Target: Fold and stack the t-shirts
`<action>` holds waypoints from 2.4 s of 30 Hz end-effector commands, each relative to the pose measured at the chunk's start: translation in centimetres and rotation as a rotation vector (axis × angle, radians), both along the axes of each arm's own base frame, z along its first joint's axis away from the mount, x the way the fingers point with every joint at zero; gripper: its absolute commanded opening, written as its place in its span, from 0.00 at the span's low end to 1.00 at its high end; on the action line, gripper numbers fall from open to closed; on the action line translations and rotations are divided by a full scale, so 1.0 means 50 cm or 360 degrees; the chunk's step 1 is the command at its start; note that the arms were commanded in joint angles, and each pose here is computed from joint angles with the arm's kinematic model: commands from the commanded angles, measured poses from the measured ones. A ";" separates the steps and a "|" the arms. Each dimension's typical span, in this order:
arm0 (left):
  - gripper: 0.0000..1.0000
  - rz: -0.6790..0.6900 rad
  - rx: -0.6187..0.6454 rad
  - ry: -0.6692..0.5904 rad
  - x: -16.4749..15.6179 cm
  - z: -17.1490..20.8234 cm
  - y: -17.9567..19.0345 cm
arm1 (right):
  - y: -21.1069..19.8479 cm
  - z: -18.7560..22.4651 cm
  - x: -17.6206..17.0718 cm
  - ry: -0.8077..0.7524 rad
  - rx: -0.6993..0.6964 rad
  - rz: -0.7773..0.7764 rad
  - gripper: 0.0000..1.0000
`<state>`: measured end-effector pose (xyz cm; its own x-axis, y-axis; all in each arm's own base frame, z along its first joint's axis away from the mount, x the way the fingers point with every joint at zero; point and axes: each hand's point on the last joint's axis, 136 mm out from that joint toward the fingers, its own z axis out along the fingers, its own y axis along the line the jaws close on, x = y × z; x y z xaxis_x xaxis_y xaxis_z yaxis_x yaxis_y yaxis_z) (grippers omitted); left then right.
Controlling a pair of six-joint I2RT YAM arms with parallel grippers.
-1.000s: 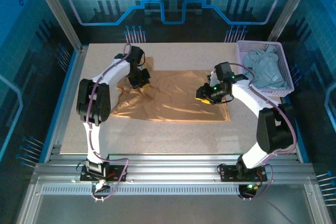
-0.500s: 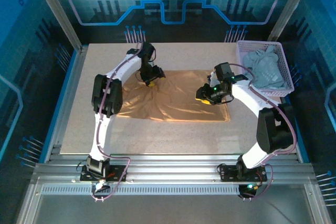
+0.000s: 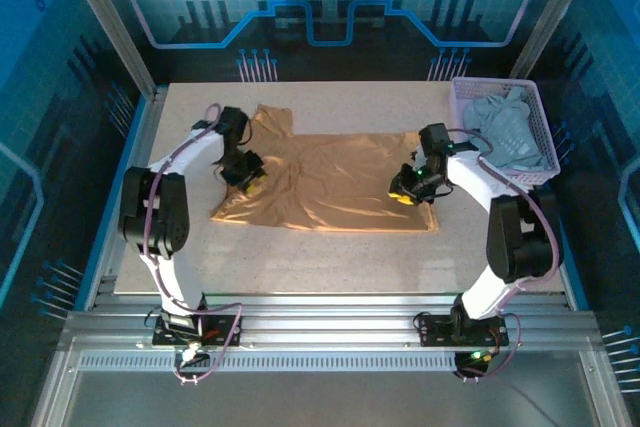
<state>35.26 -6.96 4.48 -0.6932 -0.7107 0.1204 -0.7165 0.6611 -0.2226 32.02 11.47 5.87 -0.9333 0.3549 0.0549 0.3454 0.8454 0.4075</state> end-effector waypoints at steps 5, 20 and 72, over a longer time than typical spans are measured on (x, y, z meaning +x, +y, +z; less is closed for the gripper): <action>0.19 0.0403 0.0270 0.0315 -0.113 -0.081 0.137 | -0.059 -0.080 -0.062 0.0436 -0.0307 -0.0029 0.30; 0.18 0.0745 0.0410 0.0589 -0.299 -0.076 0.195 | -0.034 -0.091 -0.180 0.0696 -0.0432 0.0154 0.33; 0.60 -0.0124 0.0398 -0.0679 0.518 -0.032 0.145 | -0.072 -0.084 0.359 -0.0047 -0.0424 -0.0113 0.00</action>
<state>61.54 1.59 4.02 -0.6611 -0.6269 -0.4123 -0.5495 0.7786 -0.3030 51.17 7.29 2.38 -0.8965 0.4230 -0.1317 0.3963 0.8986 0.1885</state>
